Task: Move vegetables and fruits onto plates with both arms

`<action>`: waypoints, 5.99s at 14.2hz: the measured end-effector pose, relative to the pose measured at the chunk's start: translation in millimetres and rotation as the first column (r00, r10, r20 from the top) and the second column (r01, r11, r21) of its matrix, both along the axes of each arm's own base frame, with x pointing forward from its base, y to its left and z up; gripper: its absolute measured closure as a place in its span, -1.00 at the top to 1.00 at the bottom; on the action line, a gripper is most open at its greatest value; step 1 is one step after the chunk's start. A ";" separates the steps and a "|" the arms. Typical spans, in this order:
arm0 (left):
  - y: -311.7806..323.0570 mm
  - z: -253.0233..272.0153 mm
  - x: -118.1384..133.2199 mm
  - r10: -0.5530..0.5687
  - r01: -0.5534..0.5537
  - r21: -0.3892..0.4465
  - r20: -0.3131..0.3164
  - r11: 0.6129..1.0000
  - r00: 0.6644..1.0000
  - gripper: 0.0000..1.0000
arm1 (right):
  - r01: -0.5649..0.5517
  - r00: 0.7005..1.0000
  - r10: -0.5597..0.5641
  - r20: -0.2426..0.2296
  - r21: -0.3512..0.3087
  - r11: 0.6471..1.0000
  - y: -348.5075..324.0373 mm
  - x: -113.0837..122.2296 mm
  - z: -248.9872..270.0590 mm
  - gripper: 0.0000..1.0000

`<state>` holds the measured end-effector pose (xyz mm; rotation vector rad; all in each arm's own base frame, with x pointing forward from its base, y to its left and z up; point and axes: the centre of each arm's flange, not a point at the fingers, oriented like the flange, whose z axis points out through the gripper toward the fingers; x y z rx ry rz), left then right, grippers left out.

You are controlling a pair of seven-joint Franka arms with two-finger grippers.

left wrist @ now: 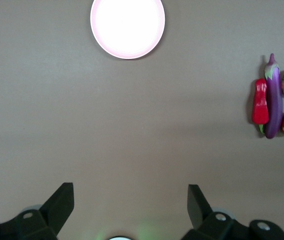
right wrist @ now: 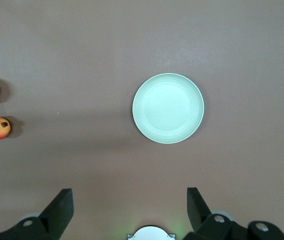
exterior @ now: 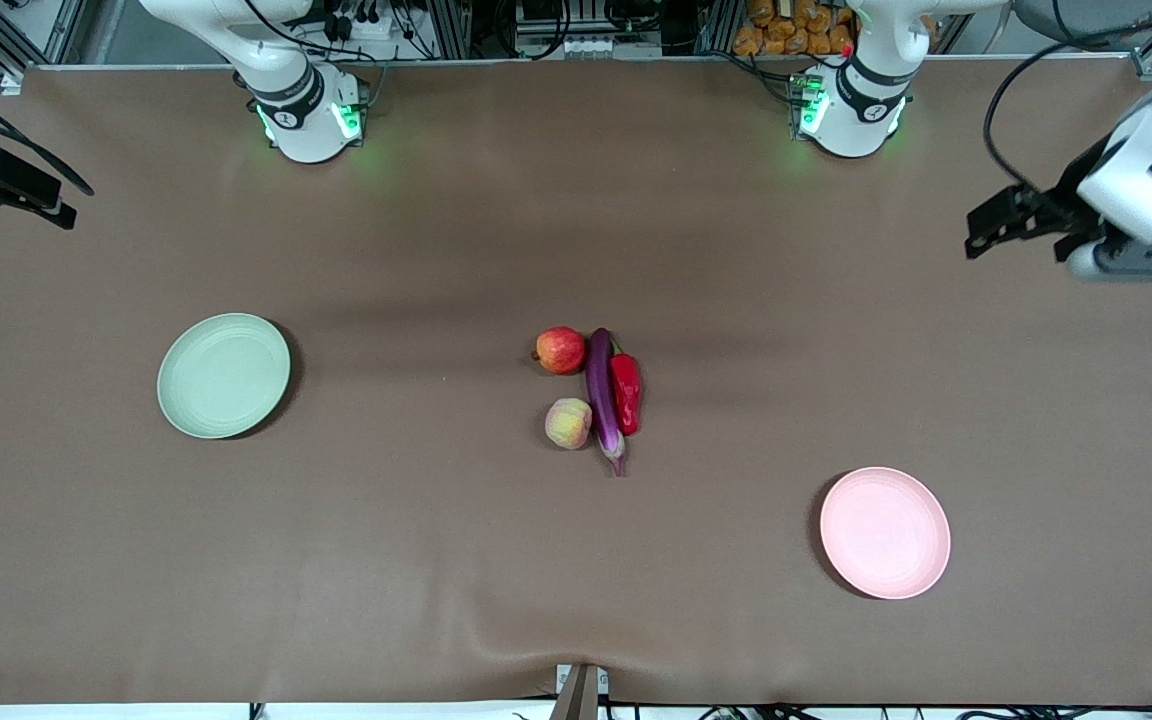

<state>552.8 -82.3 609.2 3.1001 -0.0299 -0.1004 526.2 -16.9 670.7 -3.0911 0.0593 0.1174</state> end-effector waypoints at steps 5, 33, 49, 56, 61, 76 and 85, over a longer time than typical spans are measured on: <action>-14.6 -46.2 38.1 -0.009 0.010 -0.022 0.042 1.000 0.999 1.00 | -0.001 1.000 0.001 -0.001 0.001 1.000 0.3 0.0 -0.1 1.00; -286.1 -256.6 74.7 0.071 -0.067 -0.042 0.092 0.997 0.993 1.00 | -0.001 0.998 0.001 -0.066 0.002 1.000 -0.5 -1.4 -12.1 1.00; -339.1 -403.8 42.7 0.416 -0.416 0.014 0.003 0.909 0.909 1.00 | -0.005 0.999 0.005 -0.053 0.002 1.000 2.2 0.5 -11.4 1.00; -359.3 -432.8 -3.1 0.374 -0.365 0.128 -0.062 0.922 0.925 1.00 | -0.007 0.996 0.007 -0.093 0.002 1.000 2.4 11.7 -31.8 1.00; -354.7 -441.9 -15.0 0.368 -0.344 0.195 -0.104 0.919 0.924 1.00 | -0.006 0.979 0.006 -0.205 0.001 1.000 1.8 43.8 -98.3 1.00; -235.4 -158.2 85.0 0.748 -0.743 -0.100 0.154 0.661 0.645 -0.15 | 0.416 0.901 -0.385 -0.198 0.147 0.897 162.8 74.4 -118.4 1.00; 30.4 -124.3 146.9 0.986 -0.986 -0.155 0.164 0.062 0.036 -0.15 | 0.545 0.838 -0.528 -0.140 0.140 0.827 355.7 88.5 -263.5 1.00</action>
